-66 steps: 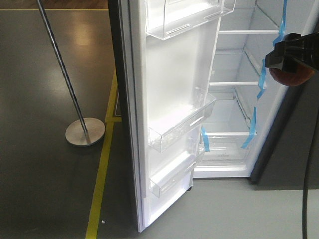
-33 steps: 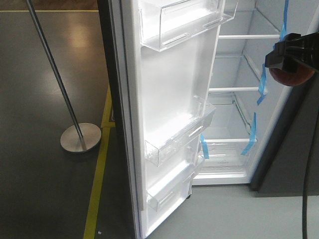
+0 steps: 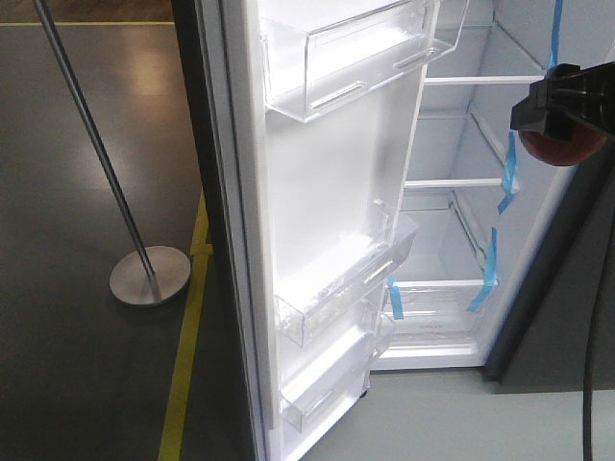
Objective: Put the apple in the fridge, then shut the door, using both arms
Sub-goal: 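Approach the refrigerator door shelves with the apple in the right gripper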
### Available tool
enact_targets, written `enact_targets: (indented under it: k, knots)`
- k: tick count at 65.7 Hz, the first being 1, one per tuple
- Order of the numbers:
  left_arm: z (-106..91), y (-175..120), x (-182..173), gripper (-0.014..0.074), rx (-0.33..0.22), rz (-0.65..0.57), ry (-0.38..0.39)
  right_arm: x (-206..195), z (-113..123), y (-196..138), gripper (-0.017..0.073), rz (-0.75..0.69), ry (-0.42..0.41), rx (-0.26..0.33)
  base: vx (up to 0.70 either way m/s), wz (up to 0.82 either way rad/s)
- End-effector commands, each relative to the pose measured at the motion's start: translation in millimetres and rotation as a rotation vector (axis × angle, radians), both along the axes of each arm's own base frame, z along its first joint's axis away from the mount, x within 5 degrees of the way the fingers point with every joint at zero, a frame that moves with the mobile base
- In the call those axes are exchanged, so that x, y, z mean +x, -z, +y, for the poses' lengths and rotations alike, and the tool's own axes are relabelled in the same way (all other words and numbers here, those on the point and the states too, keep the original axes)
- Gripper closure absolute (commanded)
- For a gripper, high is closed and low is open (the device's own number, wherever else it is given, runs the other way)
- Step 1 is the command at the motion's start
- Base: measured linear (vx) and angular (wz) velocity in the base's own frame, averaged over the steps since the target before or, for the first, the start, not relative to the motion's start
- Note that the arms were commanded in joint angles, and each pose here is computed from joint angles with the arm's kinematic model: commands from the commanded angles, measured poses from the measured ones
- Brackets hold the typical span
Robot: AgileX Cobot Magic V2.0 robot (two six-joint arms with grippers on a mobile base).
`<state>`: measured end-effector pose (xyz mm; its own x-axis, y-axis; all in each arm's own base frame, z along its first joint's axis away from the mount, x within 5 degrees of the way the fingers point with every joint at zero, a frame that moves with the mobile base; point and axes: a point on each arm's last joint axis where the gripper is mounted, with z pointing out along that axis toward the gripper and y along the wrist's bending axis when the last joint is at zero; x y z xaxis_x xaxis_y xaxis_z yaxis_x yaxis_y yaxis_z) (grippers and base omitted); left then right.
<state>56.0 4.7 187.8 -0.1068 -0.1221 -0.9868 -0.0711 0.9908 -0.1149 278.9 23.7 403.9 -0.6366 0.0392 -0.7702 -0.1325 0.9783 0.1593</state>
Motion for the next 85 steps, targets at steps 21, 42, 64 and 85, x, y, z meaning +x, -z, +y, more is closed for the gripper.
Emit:
enact_targets:
  k: [21, 42, 64, 85]
  knots:
    - [-1.4, -2.0, 0.0, 0.0601, -0.007, -0.069, 0.014, -5.8, -1.2, -23.6, 0.0410, -0.129, 0.012, 0.007, 0.06, -0.01]
    - [-1.4, -2.0, 0.0, 0.0601, -0.007, -0.069, 0.014, -5.8, -1.2, -23.6, 0.0410, -0.129, 0.012, 0.007, 0.06, 0.00]
    - [-1.4, -2.0, 0.0, 0.0601, -0.007, -0.069, 0.014, -5.8, -1.2, -23.6, 0.0410, -0.129, 0.012, 0.007, 0.06, 0.02]
    - [-1.4, -2.0, 0.0, 0.0601, -0.007, -0.069, 0.014, -5.8, -1.2, -23.6, 0.0410, -0.129, 0.012, 0.007, 0.06, 0.03]
